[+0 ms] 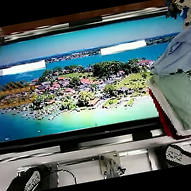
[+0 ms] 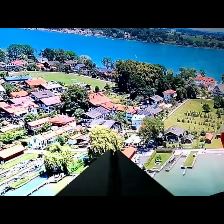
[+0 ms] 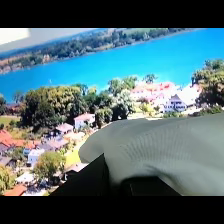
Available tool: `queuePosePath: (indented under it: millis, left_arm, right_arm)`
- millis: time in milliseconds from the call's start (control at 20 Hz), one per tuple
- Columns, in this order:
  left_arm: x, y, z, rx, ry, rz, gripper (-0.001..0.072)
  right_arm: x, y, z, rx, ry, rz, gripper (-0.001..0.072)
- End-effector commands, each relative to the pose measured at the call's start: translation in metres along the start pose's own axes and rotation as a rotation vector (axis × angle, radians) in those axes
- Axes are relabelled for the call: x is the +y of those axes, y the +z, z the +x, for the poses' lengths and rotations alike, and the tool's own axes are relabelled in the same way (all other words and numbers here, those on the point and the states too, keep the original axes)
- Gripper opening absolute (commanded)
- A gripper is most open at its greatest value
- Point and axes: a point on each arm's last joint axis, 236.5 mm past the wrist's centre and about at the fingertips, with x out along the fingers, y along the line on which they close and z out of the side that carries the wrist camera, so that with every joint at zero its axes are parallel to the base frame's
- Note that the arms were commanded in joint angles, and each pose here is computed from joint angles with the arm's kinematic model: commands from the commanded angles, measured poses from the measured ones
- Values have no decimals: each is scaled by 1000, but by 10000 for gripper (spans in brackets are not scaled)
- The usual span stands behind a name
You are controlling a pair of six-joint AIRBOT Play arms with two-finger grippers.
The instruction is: Fold the shirts.
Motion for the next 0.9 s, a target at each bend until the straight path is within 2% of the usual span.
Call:
queuePosePath:
  millis: [0,500,650,850]
  left_arm:
    - [0,-1,0,3,-1,-2,29]
    - [0,0,-1,-1,0,16,29]
    - [-1,0,-2,-4,0,32,29]
    - [-1,0,-2,-5,0,44,29]
  right_arm:
    - [-16,-32,-18,112,-107,52,73]
    - [-71,-122,-61,443,-423,197,73]
    - [-76,-166,-58,549,-447,237,73]
    - [-98,-220,-75,663,-585,264,73]
